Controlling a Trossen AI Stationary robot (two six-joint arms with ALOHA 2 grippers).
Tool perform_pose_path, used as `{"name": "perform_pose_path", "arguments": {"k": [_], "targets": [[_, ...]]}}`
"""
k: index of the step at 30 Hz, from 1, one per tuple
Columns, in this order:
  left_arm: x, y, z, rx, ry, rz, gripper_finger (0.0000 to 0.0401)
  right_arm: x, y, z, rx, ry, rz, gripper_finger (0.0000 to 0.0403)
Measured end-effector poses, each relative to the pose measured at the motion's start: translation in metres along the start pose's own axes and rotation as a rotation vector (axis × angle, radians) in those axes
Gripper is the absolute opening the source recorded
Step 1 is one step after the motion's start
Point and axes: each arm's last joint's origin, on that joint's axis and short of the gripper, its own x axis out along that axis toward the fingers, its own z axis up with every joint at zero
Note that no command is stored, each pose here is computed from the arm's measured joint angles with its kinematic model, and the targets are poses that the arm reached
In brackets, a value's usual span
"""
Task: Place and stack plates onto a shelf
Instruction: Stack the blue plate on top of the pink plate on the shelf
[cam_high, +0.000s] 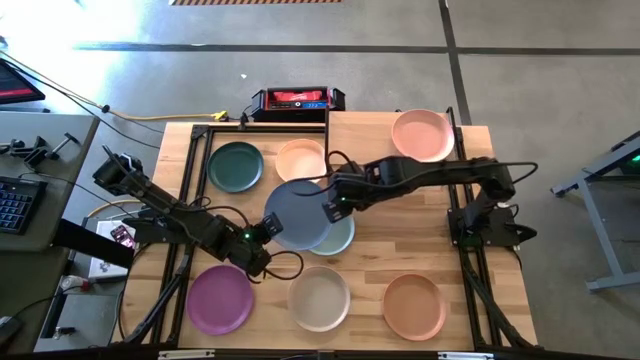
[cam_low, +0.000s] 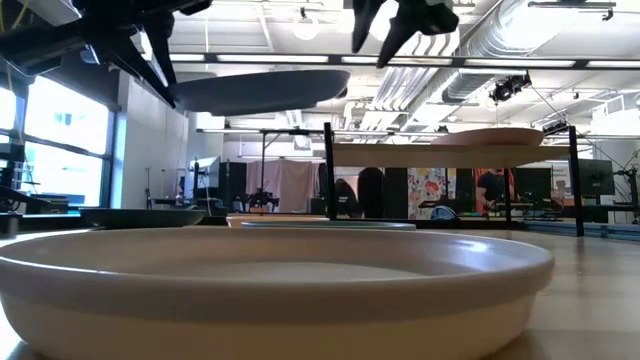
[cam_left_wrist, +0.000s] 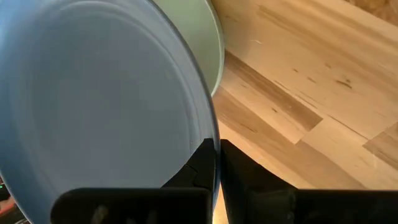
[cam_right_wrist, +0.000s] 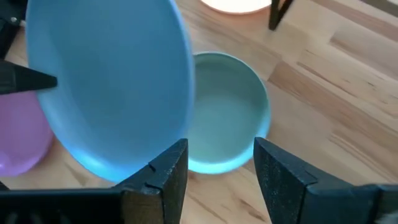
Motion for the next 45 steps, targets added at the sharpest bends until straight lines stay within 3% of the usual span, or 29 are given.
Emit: {"name": "perform_pose_path", "arguments": {"k": [14,27,32,45], "targets": [[0.000,0.000,0.000,0.002,-0.001,0.000,0.0001,0.034,0.014,0.002,-0.005,-0.002,-0.006,0.0157],[0.000,0.000,0.000,-0.035,-0.004,0.001,0.0001,0.047,0.019,0.002,-0.005,0.003,-0.003,0.0061],[0.002,0.001,-0.001,-0.108,-0.006,-0.016,0.0004,0.047,0.021,0.004,0.005,-0.004,0.020,0.0007],[0.007,0.006,-0.005,-0.290,-0.031,-0.090,0.0041,0.048,0.021,0.004,0.056,0.000,0.026,0.0002]]}}
